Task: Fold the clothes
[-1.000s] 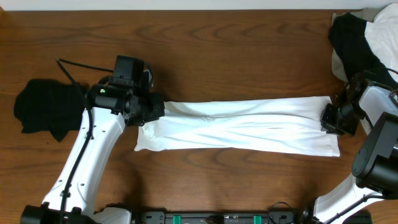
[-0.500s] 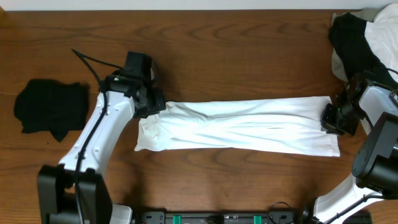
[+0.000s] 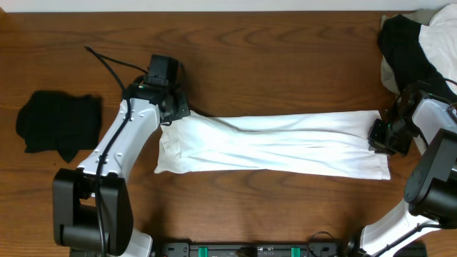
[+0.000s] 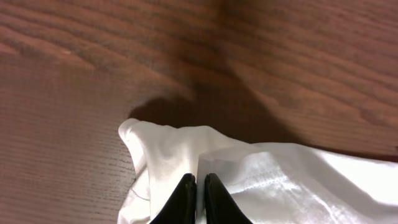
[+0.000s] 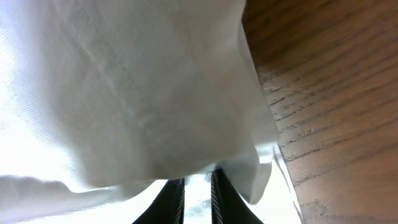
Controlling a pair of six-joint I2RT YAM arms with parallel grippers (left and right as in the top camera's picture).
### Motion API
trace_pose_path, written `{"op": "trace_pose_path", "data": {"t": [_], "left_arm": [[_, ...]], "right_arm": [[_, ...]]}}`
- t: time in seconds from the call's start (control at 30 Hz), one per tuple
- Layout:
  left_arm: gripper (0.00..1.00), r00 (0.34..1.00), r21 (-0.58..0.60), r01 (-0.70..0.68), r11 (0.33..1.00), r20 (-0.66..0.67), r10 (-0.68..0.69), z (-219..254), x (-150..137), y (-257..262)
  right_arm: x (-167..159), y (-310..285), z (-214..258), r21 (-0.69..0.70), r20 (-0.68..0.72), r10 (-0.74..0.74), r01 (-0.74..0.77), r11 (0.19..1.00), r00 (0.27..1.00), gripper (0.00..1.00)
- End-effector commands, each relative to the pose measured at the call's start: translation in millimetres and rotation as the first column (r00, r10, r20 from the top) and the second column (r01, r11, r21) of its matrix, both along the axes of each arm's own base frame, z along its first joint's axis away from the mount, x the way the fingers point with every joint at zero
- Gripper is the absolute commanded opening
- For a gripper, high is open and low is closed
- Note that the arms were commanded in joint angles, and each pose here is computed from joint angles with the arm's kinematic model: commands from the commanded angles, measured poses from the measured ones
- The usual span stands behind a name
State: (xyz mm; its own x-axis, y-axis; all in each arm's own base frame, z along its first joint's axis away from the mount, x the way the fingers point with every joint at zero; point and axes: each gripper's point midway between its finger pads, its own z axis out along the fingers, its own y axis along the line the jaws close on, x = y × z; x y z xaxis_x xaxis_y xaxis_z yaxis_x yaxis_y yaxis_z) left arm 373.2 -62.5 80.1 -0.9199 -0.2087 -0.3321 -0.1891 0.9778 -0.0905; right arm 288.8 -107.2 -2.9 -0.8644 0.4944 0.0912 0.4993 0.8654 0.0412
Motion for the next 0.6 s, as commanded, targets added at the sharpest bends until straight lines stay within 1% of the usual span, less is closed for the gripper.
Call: {"op": "trace_pose_path", "data": {"t": [0.0, 0.2, 0.3, 0.43, 0.57], "left_arm": [[0.09, 0.998, 0.037, -0.008, 0.999, -0.059, 0.010, -14, -9, 6], [0.09, 0.982, 0.063, -0.002, 0.998, -0.187, 0.013, -37, -31, 10], [0.06, 0.972, 0.090, 0.000, 0.996, -0.235, 0.022, -47, -38, 15], [0.06, 0.970, 0.220, -0.012, 0.975, -0.232, 0.064, -53, -36, 37], [0.06, 0.972, 0.247, -0.015, 0.969, -0.223, 0.072, -55, -33, 41]], "right_arm": [[-6, 2, -9, 0.019, -0.029, -0.015, 0.015, 1.000, 0.999, 0.14], [-6, 2, -9, 0.018, -0.029, -0.015, 0.015, 1.000, 0.999, 0.14], [-6, 2, -9, 0.019, -0.029, -0.015, 0.015, 1.000, 0.999, 0.14], [-6, 2, -9, 0.019, -0.030, -0.015, 0.015, 1.000, 0.999, 0.14], [-6, 2, -9, 0.020, -0.032, -0.015, 0.015, 1.000, 0.999, 0.14]]}}
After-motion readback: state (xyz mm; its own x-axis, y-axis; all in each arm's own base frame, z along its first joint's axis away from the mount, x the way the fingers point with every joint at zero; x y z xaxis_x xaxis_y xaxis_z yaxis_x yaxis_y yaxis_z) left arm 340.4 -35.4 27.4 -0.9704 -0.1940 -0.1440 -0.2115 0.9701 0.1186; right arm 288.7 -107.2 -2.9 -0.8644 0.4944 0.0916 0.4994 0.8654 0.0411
